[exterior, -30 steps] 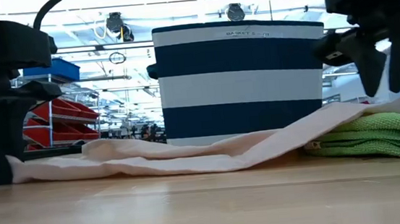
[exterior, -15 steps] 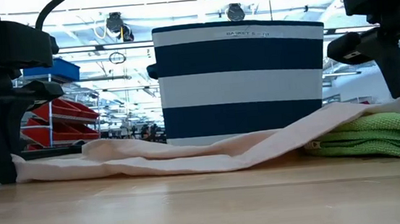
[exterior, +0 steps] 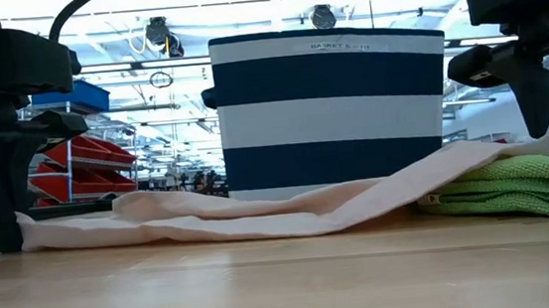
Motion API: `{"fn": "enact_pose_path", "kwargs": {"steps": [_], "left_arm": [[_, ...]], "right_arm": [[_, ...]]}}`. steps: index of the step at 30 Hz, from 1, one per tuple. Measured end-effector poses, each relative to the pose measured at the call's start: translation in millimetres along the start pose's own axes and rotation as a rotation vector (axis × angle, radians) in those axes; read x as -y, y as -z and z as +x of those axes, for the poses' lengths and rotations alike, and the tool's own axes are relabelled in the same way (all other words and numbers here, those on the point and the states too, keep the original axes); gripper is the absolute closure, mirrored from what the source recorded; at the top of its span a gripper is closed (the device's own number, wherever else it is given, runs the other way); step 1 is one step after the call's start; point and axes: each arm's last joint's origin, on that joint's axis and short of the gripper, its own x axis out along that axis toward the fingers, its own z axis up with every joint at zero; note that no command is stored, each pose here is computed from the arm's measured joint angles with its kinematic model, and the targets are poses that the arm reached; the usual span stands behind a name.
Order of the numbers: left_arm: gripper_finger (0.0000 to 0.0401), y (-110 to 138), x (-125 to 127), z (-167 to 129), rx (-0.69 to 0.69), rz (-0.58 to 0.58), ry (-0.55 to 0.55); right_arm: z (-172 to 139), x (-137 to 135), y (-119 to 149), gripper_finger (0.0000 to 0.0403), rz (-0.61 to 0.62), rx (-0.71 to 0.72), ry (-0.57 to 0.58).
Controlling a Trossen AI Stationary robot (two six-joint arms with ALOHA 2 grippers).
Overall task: Fold towel
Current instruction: Fold the light brown towel
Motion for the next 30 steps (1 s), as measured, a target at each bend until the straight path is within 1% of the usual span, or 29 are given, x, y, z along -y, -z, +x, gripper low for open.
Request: {"fn": "enact_pose_path", "kwargs": {"steps": [9,13,17,30], "left_arm": [[0.04,0,0,0,-0.001,0.001,0.001],[0.04,0,0,0,-0.001,0.012,0.001],[0.04,0,-1,0,-0.003,0.01,0.004],[0.04,0,-1,0,-0.003,0.015,0.004]], "right_arm": [[3,-1,-2,0.03,0.024,0.006,-0.01],[9,-2,-5,0.03,-0.003,0.005,-0.04],[9,-2,-4,0.0303,-0.004,-0.011,-0.025],[10,-2,-2,0.0358,-0.003,-0.017,-0.031]]}}
